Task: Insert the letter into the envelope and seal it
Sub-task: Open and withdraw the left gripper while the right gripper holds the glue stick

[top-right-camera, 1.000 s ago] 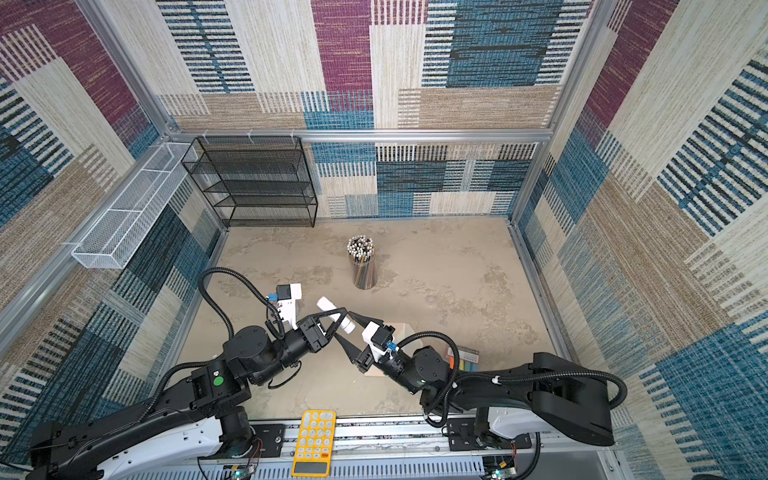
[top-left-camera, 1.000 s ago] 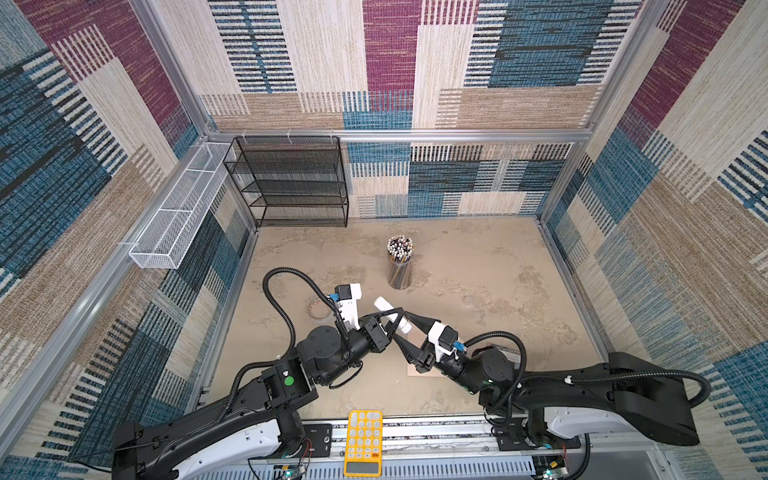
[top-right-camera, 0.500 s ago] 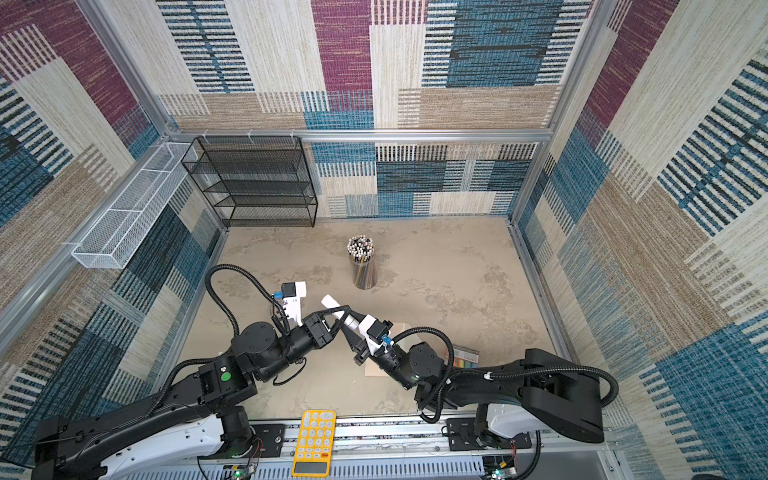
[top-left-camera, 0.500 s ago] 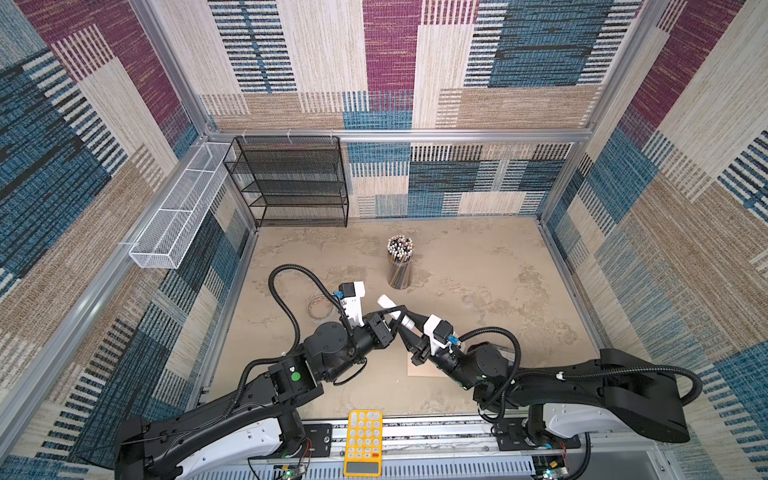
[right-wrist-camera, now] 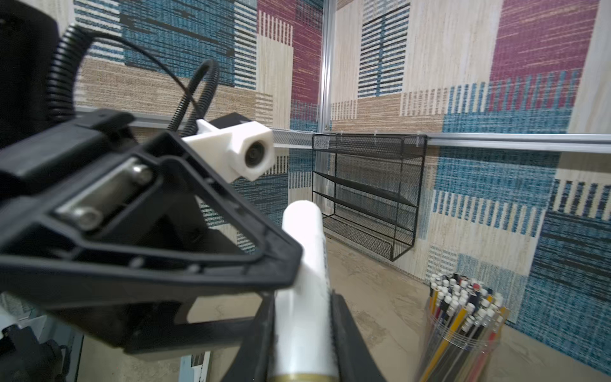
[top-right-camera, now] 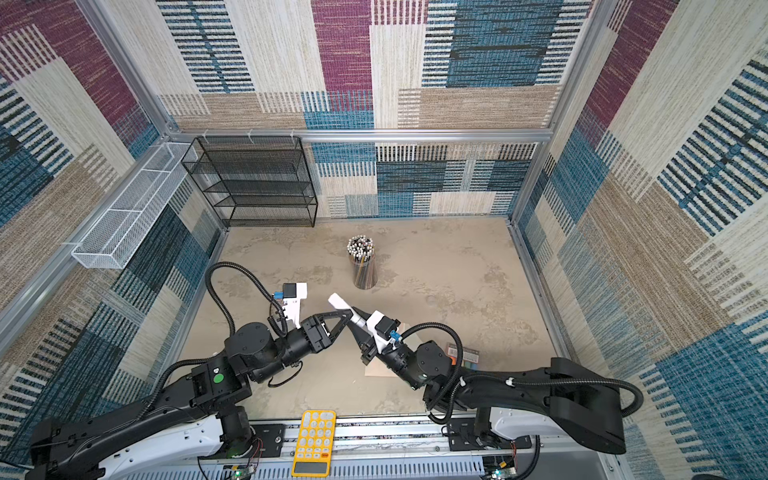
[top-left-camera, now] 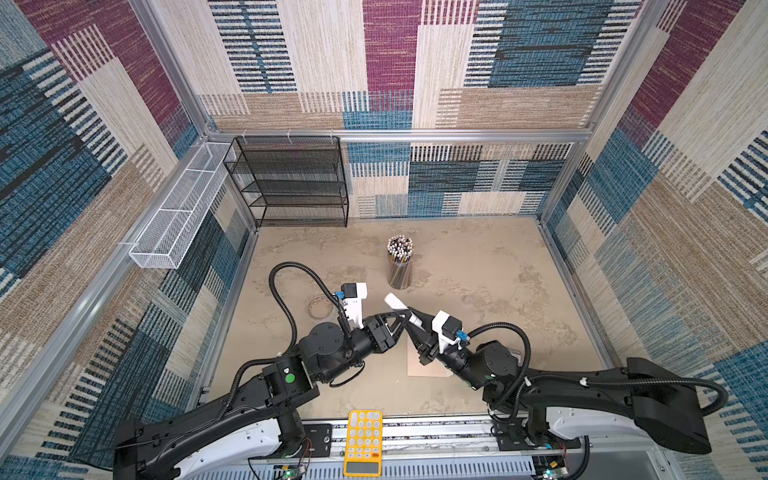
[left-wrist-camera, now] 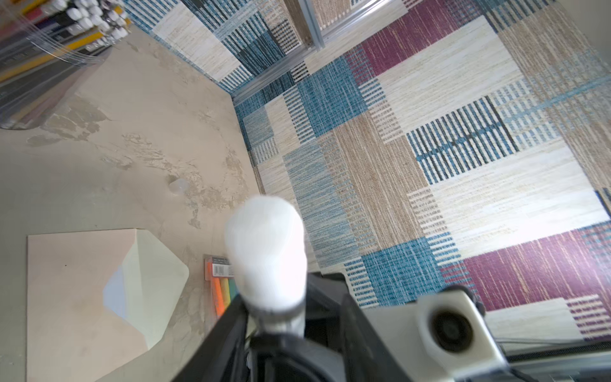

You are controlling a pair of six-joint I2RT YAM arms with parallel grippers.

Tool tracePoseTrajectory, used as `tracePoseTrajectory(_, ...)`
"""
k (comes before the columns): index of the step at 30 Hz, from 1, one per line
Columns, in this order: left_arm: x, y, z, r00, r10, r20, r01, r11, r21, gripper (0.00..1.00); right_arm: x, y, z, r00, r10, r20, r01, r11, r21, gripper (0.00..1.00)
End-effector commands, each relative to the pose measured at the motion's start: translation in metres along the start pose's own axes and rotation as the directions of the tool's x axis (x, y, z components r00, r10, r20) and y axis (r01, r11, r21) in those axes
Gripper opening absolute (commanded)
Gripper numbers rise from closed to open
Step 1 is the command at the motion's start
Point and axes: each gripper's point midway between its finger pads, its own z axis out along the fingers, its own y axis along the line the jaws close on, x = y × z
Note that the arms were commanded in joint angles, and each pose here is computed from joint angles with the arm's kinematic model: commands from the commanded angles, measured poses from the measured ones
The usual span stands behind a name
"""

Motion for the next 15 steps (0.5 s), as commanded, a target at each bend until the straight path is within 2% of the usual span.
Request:
tracePoseTrajectory(1,-0.009,0.001,-0.013,0.997,0.071,0.013,-0.07,0.996,-0.05,0.6,0.018,-0.011,-0.01,0.987,0.06,-0.152,-0.052,0.997,0.053,0.04)
tracePoseTrajectory(5,-0.019,0.018,-0.035,0.994,0.104,0.039,-0.097,0.983,-0.156,0.66,0.013,-0.028,-0.027,0.957,0.131,-0.259,-0.098,0.986,0.137,0.05)
tracePoseTrajectory(8,-0.022,0.041,-0.054,0.99,0.131,0.045,-0.115,0.957,-0.267,0.66,0.019,-0.04,-0.043,0.901,0.196,-0.387,-0.117,0.969,0.218,0.05)
tracePoseTrajectory(14,-0.012,0.09,-0.072,0.981,0.193,-0.024,-0.183,0.874,-0.449,0.59,0.026,-0.037,-0.057,0.751,0.307,-0.585,-0.148,0.941,0.304,0.04)
tracePoseTrajectory(15,-0.008,0.095,-0.071,0.979,0.199,-0.042,-0.195,0.863,-0.465,0.59,0.032,-0.035,-0.058,0.712,0.321,-0.625,-0.143,0.937,0.318,0.03)
